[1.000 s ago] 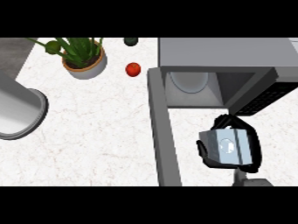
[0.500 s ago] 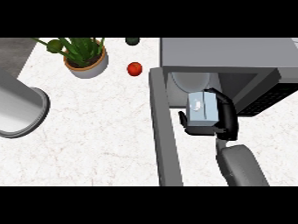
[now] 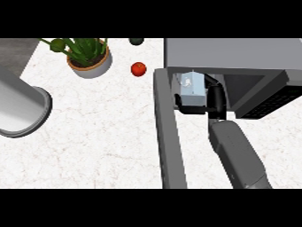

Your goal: Pick up the milk, place it into the microwave and close the microwave

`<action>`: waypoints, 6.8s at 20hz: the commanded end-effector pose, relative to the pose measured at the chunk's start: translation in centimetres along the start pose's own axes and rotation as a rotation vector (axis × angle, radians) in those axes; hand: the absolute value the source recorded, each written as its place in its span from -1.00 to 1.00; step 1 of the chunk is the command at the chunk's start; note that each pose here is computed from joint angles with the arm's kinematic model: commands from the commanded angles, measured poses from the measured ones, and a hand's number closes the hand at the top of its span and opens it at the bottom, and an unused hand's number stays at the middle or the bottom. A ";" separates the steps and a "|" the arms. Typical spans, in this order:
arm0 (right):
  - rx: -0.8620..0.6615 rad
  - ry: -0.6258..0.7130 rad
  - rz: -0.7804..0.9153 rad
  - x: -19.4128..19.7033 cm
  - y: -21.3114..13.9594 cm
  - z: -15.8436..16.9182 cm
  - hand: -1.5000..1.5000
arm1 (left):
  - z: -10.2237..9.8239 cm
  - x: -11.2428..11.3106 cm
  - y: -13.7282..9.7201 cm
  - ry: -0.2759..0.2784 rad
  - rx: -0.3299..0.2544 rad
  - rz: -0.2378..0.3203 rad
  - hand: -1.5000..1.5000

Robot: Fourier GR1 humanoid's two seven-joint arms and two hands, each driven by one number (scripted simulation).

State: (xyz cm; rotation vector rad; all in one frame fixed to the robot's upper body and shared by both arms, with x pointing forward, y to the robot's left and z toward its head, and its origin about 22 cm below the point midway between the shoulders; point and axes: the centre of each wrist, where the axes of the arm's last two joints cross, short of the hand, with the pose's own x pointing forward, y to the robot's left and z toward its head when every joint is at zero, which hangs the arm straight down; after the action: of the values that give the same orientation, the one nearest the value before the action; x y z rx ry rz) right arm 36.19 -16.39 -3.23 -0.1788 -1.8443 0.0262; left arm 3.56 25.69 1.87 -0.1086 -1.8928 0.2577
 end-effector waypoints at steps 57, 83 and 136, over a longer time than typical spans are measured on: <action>-0.236 -0.066 0.926 -0.1 -5.6 -6.3 -1.00 | -2.7 -1.9 1.6 0.006 -0.127 0.016 -1.00; 0.013 -0.031 0.314 -1.1 1.0 -3.6 -1.00 | -2.5 -2.1 1.5 -0.002 -0.129 0.009 -1.00; -0.067 0.014 -0.030 -6.7 -26.3 18.0 -1.00 | -8.3 -9.3 -9.2 0.216 -0.502 -0.143 1.00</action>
State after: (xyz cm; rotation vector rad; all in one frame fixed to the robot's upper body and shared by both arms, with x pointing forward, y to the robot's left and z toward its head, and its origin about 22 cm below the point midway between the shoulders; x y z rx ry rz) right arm 19.53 -39.65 -12.19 -0.2140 -1.8041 -0.0359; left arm 13.64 17.66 -2.11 -0.3530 -1.7031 -0.3221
